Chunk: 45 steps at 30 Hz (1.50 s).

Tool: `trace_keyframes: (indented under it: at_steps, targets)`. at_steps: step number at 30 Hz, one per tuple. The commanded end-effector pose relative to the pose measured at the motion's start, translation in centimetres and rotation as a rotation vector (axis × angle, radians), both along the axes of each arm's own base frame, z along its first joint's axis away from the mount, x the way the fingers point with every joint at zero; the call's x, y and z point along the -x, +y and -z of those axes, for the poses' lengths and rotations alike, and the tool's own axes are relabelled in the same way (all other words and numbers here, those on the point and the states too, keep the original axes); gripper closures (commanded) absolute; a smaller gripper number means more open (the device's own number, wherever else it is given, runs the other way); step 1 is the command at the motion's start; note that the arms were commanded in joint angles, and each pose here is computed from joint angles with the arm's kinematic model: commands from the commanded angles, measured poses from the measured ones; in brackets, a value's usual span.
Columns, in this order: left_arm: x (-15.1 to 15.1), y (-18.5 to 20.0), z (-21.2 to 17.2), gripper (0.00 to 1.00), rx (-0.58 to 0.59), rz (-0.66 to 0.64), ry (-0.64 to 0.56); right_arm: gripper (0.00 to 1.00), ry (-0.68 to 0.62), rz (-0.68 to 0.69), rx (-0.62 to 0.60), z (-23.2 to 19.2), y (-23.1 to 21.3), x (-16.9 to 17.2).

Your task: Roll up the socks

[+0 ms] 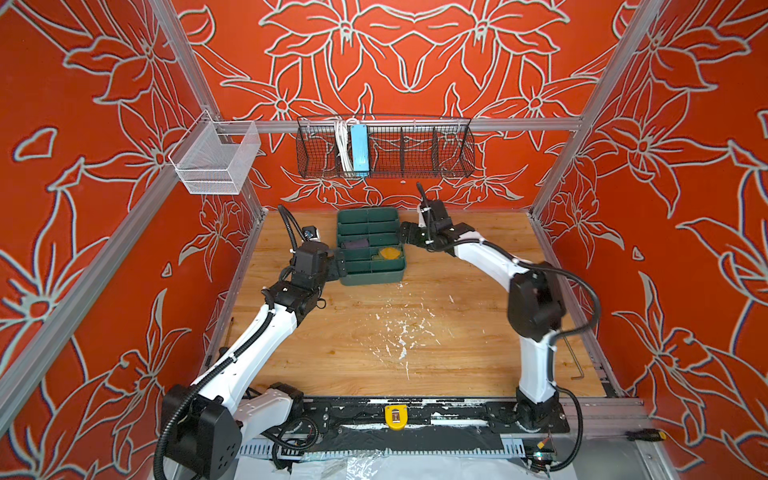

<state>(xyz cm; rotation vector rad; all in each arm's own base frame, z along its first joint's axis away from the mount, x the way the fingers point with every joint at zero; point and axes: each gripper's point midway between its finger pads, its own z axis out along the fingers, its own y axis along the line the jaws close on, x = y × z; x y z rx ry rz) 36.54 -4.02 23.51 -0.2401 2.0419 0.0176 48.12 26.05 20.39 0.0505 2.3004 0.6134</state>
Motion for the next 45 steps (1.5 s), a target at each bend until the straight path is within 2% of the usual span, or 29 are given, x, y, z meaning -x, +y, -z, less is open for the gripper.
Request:
trace_keyframes:
  at_steps: [1,4,6,10,12,14,15,17,19,22,24,26,29,31,32,35,45]
  targets:
    - [0.0,2.4,-1.4,0.03,-0.076,-0.082,-0.112,0.1,-0.192,0.011,0.142,-4.6,-4.2,2.8]
    - [0.5,4.1,0.6,0.03,-0.117,-0.125,-0.097,0.07,-0.279,0.038,0.34,-3.9,-8.8,6.2]
    - [0.5,4.6,2.5,0.03,-0.143,-0.111,-0.054,0.05,-0.349,0.096,0.475,-3.4,-12.4,8.1]
    - [1.2,6.4,6.8,0.03,-0.141,-0.181,0.037,0.03,-0.491,0.244,0.684,-2.9,-19.6,11.9]
    - [1.3,6.4,8.4,0.03,-0.138,-0.175,0.04,0.03,-0.505,0.328,0.723,-2.0,-23.4,13.1]
    - [0.9,6.1,9.5,0.03,-0.156,-0.139,0.024,0.02,-0.459,0.484,0.733,-0.7,-27.7,14.5]
    - [0.9,6.0,10.2,0.03,-0.177,-0.118,0.057,0.01,-0.429,0.567,0.741,0.0,-29.8,15.2]
    - [0.8,5.6,11.6,0.03,-0.182,-0.086,0.072,0.01,-0.393,0.651,0.745,1.6,-31.7,15.9]
    - [0.7,4.6,12.9,0.03,-0.185,-0.014,0.055,0.02,-0.36,0.683,0.719,3.6,-32.2,16.0]
    - [0.2,4.0,12.9,0.03,-0.223,0.045,0.049,0.02,-0.361,0.651,0.659,6.0,-31.2,15.3]
    - [0.1,4.1,13.5,0.03,-0.186,0.071,0.008,0.02,-0.391,0.613,0.639,7.1,-30.5,14.7]
    - [0.4,5.2,14.0,0.03,-0.126,0.044,0.024,0.02,-0.403,0.592,0.641,7.7,-30.2,13.9]
    - [0.1,4.1,14.7,0.03,-0.102,0.138,-0.034,0.02,-0.385,0.477,0.606,9.4,-28.6,11.9]
    - [0.2,4.1,15.1,0.03,-0.07,0.159,0.028,0.02,-0.396,0.417,0.581,10.1,-27.8,11.0]
    - [0.1,4.2,15.1,0.03,-0.062,0.158,0.016,0.02,-0.345,0.404,0.568,10.5,-28.0,11.2]
    - [-0.1,4.8,15.3,0.03,-0.019,0.147,0.036,0.02,-0.382,0.392,0.546,10.6,-27.9,10.9]
    - [-0.1,5.0,15.1,0.02,-0.024,0.135,0.032,0.02,-0.369,0.389,0.551,10.7,-27.9,11.0]
